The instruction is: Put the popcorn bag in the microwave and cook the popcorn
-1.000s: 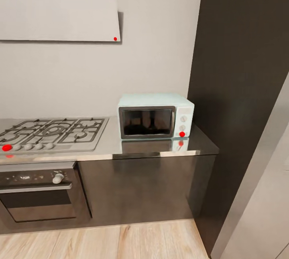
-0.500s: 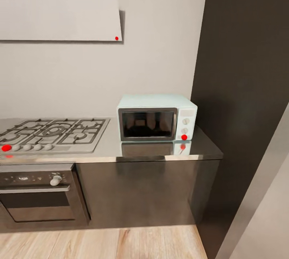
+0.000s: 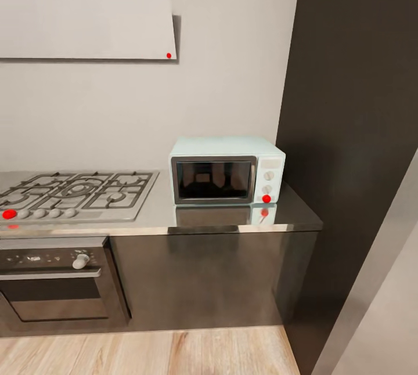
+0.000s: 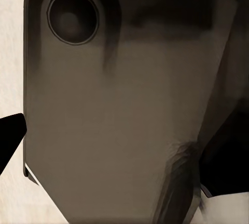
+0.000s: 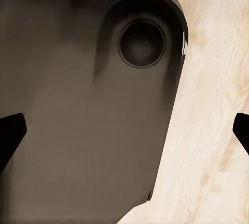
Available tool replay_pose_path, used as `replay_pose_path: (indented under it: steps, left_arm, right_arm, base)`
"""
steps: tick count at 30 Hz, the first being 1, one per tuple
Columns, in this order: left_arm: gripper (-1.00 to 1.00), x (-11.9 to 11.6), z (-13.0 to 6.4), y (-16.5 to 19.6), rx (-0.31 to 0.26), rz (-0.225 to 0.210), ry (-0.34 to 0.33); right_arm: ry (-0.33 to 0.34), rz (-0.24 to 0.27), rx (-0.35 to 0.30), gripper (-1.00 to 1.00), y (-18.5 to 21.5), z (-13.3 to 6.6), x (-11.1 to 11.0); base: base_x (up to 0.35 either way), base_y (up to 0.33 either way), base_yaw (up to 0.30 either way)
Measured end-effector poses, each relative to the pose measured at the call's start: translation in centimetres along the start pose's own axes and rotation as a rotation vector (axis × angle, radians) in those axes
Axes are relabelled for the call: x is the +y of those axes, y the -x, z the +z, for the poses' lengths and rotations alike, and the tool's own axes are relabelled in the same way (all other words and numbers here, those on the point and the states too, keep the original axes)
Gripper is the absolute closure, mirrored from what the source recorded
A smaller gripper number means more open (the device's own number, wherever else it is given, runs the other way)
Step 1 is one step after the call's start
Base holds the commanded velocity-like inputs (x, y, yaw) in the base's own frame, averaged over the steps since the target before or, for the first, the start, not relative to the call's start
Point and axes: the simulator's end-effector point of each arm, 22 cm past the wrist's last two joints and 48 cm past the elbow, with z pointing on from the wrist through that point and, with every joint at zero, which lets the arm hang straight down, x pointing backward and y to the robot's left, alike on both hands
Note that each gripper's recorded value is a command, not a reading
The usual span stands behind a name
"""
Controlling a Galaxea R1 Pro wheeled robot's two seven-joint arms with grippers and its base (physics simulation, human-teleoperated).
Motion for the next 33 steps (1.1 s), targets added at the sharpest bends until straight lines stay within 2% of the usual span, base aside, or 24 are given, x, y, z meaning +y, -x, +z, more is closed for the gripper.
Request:
replay_pose_path:
  steps: [19,20,21,23,24,25,26,28,30,32,33]
  left_arm:
    - [-1.00,0.1,0.0,0.0,0.000,-0.001,0.002]
    - [-1.00,0.0,0.0,0.0,0.000,0.000,0.002]
    - [-1.00,0.1,0.0,0.0,0.000,0.000,0.002]
    - [-1.00,0.1,0.0,0.0,0.000,0.000,0.002]
    - [-1.00,0.1,0.0,0.0,0.000,0.001,0.002]
    - [-1.00,0.1,0.0,0.0,0.000,0.000,0.001]
    - [-1.00,0.1,0.0,0.0,-0.001,0.000,0.001]
    - [-1.00,0.1,0.0,0.0,-0.001,0.000,0.001]
    - [-1.00,0.1,0.0,0.0,-0.001,0.000,0.001]
    - [-1.00,0.1,0.0,0.0,-0.001,0.001,0.001]
    - [-1.00,0.1,0.0,0.0,-0.001,0.001,0.001]
  right_arm:
    - [0.003,-0.015,0.006,-1.00,-0.1,0.0,0.1]
    - [0.000,-0.004,0.011,-1.00,-0.2,0.0,-0.1]
    - [-0.002,-0.003,0.006,-1.00,0.1,0.0,-0.2]
    - [-0.006,-0.003,-0.065,-1.00,3.5,0.0,-0.5]
    - [-0.013,0.000,-0.081,-1.00,5.9,-0.1,-1.0]
    - [-0.025,0.001,-0.193,-1.00,12.2,-1.1,-1.6]
    - [-0.039,0.002,-0.320,-1.00,19.4,-3.4,-2.2]
    - [-0.053,0.011,-0.382,-1.00,26.1,-7.3,-2.9]
    - [-0.064,0.017,-0.455,-1.00,31.1,-11.4,-3.4]
    - [-0.059,0.033,-0.579,-1.00,37.9,-18.7,-2.8]
    - [-0.049,0.042,-0.607,-1.00,39.9,-21.1,-2.2]
  base:
    - [0.000,0.000,0.000]
    - [0.000,0.000,0.000]
    - [0.000,0.000,0.000]
    - [0.000,0.000,0.000]
    - [0.000,0.000,0.000]
    - [0.000,0.000,0.000]
    - [0.000,0.000,0.000]
    - [0.000,0.000,0.000]
    - [0.000,0.000,0.000]
    - [0.000,0.000,0.000]
    - [0.000,0.000,0.000]
